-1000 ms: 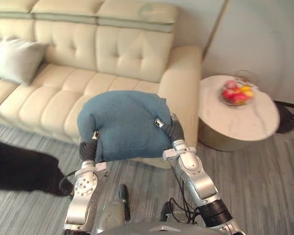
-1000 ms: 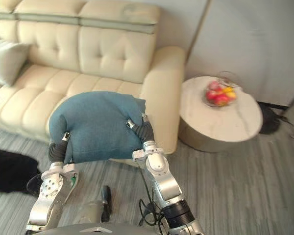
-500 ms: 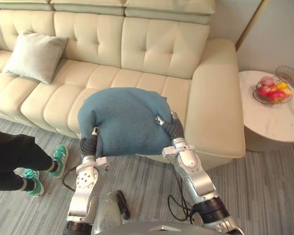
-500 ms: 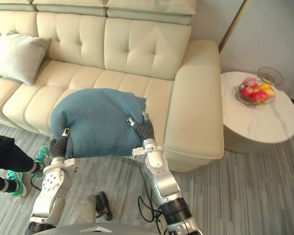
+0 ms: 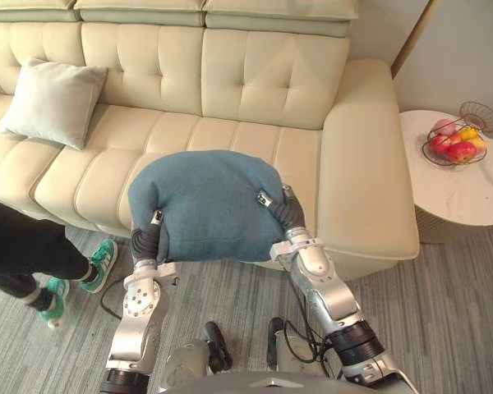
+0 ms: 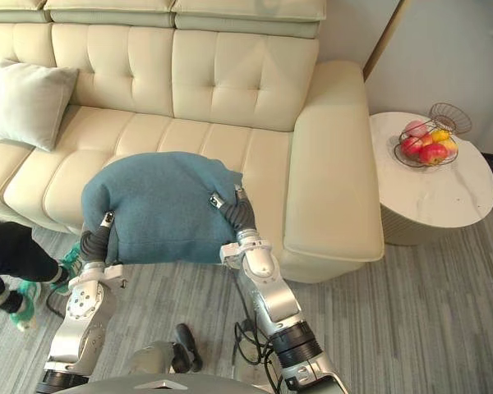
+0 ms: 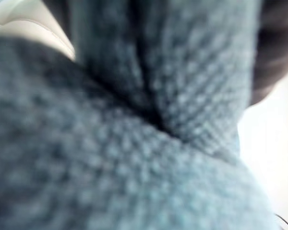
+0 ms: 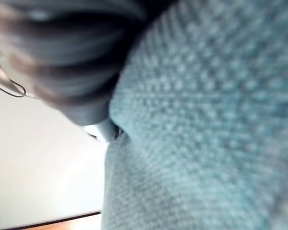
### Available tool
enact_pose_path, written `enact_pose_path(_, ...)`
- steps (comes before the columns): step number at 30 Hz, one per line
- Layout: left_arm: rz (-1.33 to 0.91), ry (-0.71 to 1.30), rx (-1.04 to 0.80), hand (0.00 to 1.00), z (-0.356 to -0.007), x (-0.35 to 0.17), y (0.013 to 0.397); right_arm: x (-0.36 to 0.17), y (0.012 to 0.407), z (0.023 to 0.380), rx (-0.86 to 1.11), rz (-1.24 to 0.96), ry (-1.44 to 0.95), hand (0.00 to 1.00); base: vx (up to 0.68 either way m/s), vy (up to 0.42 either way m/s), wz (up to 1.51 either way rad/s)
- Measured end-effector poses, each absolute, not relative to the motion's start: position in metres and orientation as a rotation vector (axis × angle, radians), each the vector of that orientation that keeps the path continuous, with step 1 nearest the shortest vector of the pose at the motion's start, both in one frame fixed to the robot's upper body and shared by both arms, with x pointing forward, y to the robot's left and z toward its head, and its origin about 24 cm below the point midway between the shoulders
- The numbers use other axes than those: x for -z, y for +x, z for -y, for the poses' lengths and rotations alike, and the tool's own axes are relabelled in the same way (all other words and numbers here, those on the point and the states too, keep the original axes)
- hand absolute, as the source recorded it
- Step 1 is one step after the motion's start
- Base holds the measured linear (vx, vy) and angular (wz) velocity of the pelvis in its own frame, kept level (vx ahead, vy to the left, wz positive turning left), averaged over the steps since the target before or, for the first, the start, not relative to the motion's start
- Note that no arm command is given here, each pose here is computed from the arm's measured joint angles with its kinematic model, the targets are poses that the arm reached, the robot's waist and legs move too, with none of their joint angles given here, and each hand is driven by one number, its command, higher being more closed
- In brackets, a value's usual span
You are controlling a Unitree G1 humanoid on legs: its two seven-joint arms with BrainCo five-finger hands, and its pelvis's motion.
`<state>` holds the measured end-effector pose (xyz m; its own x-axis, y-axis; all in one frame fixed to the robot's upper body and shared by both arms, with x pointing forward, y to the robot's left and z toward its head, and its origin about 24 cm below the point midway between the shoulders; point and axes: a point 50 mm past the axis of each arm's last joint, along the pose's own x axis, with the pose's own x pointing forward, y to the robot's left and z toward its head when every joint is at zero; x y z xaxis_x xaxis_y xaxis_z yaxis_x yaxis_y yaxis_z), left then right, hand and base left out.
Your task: Pick up cushions and gather them together orderly.
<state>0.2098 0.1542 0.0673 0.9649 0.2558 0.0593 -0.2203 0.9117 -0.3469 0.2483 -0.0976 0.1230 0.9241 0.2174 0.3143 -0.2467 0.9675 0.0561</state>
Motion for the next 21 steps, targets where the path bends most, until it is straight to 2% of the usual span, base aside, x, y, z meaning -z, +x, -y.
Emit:
enact_pose_path(9,0.011,-0.357,-0.292,1.00,-0.157,-0.046,0.207,-0.109,0.248,0.091,-0.257,0.261,0.098,1.00,0.10,0.223,-0.79)
enact_pose_path(14,0.008,-0.351,-0.298,1.00,-0.159,-0.045,0.205,-0.106,0.248,0.090,-0.261,0.248,0.098,1.00,0.09,0.073,-0.48)
enact_pose_path(21,-0.033,-0.335,-0.285,1.00,-0.160,-0.037,0.204,-0.076,0.255,0.094,-0.244,0.122,0.088,1.00,-0.02,0.038,-0.47)
